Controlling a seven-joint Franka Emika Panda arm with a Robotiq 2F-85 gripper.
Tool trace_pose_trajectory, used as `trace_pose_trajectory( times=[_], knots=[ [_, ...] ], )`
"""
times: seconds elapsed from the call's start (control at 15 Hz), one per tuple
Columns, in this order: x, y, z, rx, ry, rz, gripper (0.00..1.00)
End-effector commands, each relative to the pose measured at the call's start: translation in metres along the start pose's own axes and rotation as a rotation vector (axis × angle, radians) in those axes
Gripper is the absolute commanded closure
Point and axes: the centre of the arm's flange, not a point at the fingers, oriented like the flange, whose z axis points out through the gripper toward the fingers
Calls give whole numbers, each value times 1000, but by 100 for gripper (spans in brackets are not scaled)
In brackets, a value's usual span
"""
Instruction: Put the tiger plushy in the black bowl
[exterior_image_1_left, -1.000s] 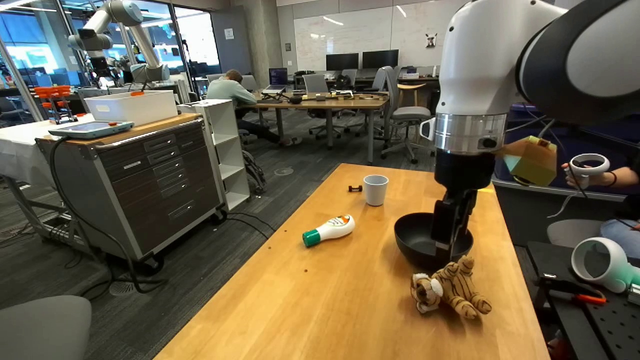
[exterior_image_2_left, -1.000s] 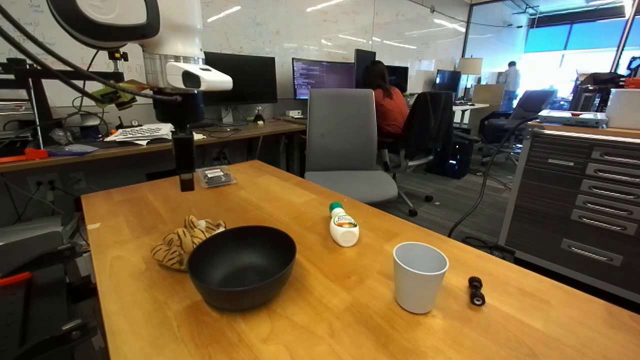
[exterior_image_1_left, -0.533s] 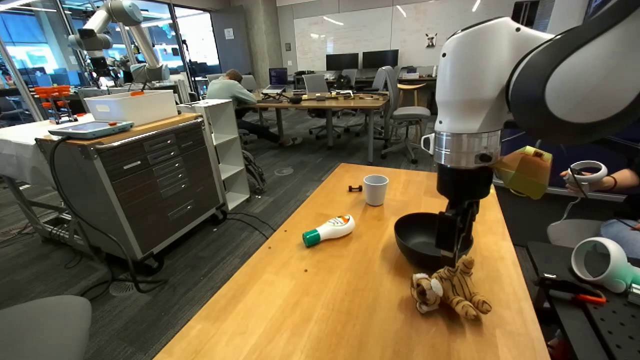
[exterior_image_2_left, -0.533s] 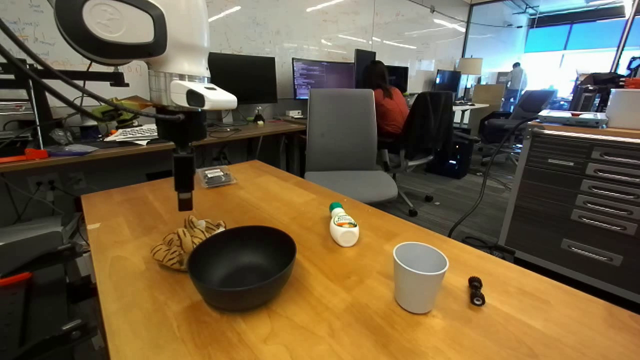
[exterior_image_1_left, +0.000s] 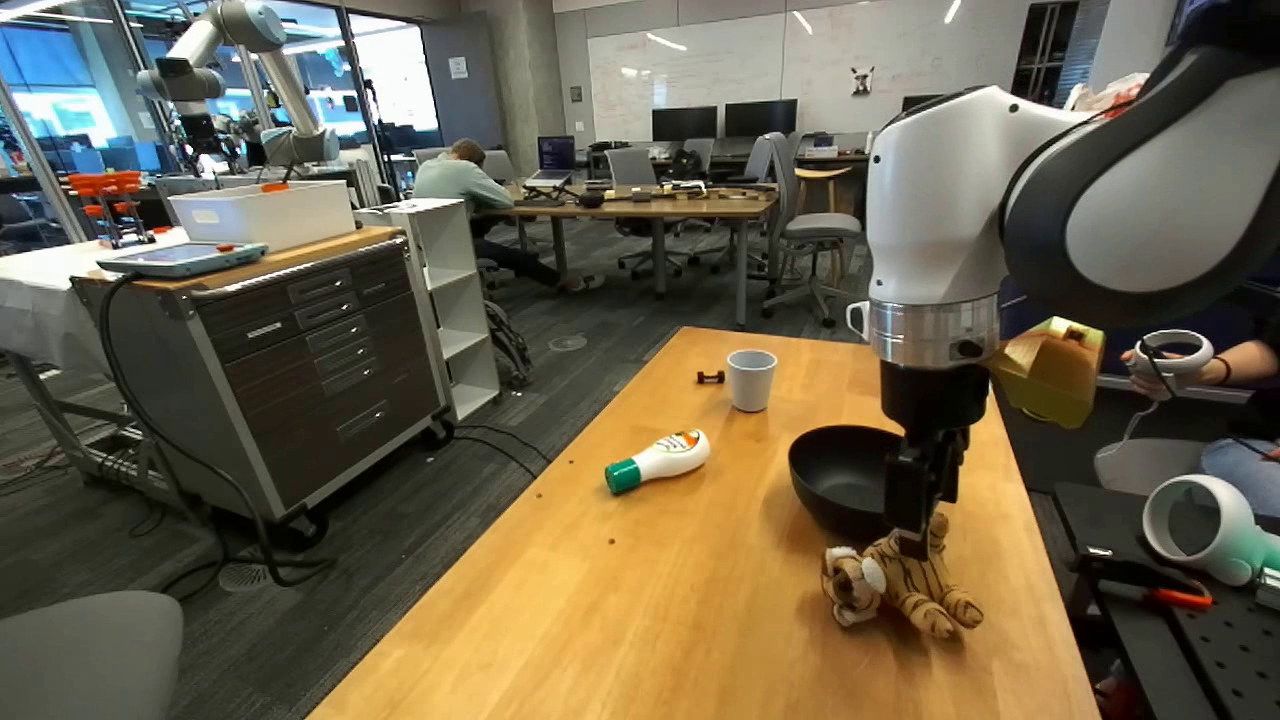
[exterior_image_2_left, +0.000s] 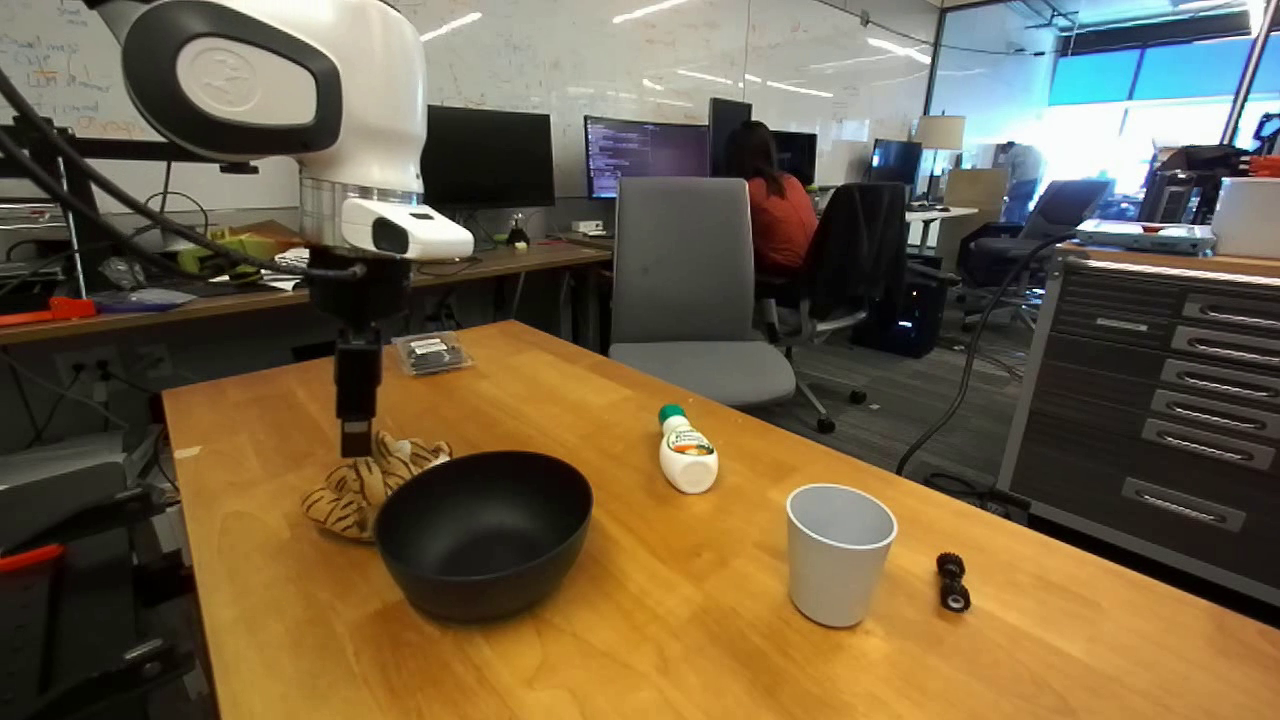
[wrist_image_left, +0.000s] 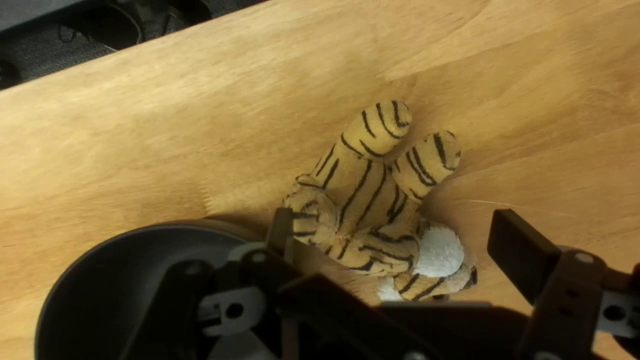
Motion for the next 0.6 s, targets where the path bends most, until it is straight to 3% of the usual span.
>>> trace_pose_trajectory(
  times=[0.0, 0.13, 0.2, 0.33, 0.4, 0.53],
  knots=[
    [5, 2, 5, -4, 22, 5, 0],
    [6, 2, 7, -2, 28, 7, 0],
    [7, 2, 7, -2, 30, 8, 5],
    [8, 3, 8, -1, 30, 9, 29],
    [8, 3, 8, -1, 31, 9, 30],
    [8, 4, 8, 0, 33, 9, 46]
  ],
)
